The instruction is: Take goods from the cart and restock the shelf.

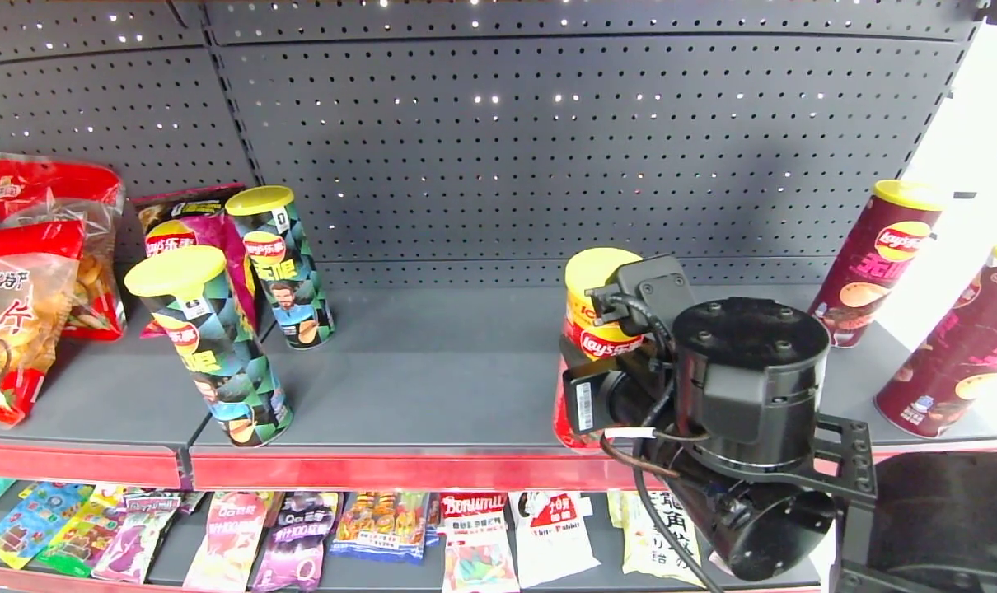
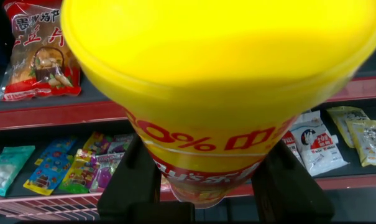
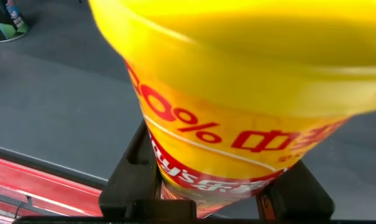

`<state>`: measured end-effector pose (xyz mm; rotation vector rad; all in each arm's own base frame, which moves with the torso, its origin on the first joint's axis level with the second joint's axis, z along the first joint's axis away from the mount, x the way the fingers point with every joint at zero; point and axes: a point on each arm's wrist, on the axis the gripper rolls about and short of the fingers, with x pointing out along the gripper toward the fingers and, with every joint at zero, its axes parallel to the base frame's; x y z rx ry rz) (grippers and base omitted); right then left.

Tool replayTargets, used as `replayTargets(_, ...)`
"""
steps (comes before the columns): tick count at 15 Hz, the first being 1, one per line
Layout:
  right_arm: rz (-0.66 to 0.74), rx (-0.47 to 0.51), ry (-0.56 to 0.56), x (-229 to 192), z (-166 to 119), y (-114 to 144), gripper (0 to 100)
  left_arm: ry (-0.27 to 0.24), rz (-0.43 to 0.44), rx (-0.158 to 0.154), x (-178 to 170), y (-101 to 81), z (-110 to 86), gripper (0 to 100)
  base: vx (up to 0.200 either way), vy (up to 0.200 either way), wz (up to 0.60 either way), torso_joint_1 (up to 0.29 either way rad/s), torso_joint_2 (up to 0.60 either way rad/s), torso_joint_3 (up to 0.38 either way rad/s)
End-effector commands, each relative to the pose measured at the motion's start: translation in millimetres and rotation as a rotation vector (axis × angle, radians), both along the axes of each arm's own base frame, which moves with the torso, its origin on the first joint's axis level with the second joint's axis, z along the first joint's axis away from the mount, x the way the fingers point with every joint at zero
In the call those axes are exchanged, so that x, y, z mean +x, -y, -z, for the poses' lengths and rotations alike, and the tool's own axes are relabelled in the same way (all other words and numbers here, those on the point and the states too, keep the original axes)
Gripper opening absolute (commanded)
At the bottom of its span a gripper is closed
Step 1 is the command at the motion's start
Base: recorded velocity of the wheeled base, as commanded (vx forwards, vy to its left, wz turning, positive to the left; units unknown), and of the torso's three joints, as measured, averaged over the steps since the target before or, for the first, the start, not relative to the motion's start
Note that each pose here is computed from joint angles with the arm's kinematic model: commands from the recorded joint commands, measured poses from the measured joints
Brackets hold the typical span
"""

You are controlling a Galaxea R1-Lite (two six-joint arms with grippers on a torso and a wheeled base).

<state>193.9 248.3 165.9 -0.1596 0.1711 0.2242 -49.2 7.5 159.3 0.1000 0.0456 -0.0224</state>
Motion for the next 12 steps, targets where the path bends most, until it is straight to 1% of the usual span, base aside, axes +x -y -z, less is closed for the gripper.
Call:
replayTargets(1, 0.0, 0.005, 0.001, 1.2, -0.4, -1.1, 0, 0.001, 0.0, 0.0, -0.1, 0.0, 0.0, 0, 0.0, 0.0, 0.0, 0.0, 0.0, 0.0)
replayTargets(6, 0.004, -0.005, -0.01, 3.3, 4.9, -2.4, 0, 0.004, 0.0, -0.001, -0.7, -0.1, 1.5, 0, 0.0, 0.0, 0.0, 0.0, 0.0, 0.0)
replayTargets(7, 0.004, -0.005, -0.01, 3.3, 4.9, -2.4, 100, 0.004, 0.0, -0.001, -1.0, -0.1, 1.8, 0, 0.0, 0.0, 0.0, 0.0, 0.0, 0.0)
replayTargets(12, 0.004, 0.004, -0.004, 2.6, 1.5, -1.3, 100, 0.007, 0.0, -0.001, -1.2, -0.1, 1.7, 0, 0.0, 0.0, 0.0, 0.0, 0.0, 0.0)
